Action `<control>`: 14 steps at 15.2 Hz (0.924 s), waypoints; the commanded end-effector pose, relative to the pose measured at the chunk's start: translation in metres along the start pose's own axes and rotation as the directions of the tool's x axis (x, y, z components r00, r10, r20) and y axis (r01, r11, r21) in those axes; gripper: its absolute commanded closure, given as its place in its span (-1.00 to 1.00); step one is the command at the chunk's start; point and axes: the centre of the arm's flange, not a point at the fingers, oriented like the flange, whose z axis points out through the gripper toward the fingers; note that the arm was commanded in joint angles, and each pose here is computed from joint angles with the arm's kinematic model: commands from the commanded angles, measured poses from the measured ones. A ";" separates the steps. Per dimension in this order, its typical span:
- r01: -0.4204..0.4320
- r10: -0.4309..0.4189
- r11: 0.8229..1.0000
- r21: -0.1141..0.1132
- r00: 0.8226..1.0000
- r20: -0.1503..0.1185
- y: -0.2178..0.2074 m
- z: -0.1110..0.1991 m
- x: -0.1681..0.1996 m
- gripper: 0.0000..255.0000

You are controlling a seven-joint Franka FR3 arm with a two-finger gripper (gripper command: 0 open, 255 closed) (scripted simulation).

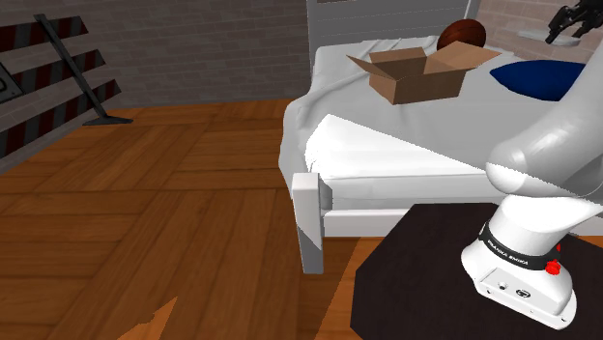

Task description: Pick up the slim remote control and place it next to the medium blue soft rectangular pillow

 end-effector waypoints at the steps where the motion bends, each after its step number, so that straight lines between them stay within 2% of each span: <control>1: 0.002 -0.002 1.000 0.000 1.000 0.000 0.006 0.006 -0.005 1.00; 14: 0.002 -0.002 1.000 0.000 1.000 0.000 0.007 0.070 -0.030 1.00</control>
